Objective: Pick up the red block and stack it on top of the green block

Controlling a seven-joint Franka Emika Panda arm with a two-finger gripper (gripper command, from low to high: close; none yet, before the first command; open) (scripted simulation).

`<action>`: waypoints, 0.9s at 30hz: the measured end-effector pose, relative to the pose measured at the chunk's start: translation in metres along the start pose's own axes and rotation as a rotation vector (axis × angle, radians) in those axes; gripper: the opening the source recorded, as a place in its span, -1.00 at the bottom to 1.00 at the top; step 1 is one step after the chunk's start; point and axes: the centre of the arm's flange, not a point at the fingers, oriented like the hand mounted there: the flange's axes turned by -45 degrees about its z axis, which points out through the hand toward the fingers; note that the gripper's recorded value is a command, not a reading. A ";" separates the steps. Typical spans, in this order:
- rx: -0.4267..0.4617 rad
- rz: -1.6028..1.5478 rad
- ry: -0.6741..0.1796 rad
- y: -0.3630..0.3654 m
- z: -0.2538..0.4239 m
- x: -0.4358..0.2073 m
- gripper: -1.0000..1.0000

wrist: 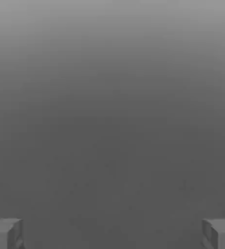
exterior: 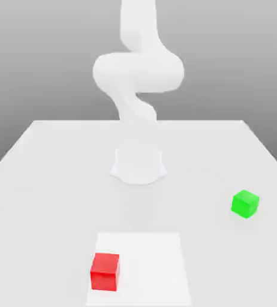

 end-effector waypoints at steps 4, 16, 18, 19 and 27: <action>0.014 0.017 -0.128 0.013 0.088 -0.015 0.00; -0.003 0.061 -0.495 0.046 0.300 -0.137 0.00; -0.016 0.069 -0.555 0.053 0.327 -0.167 0.00; -0.023 0.072 -0.585 0.057 0.339 -0.182 0.00; -0.058 0.074 -0.718 0.071 0.416 -0.281 0.00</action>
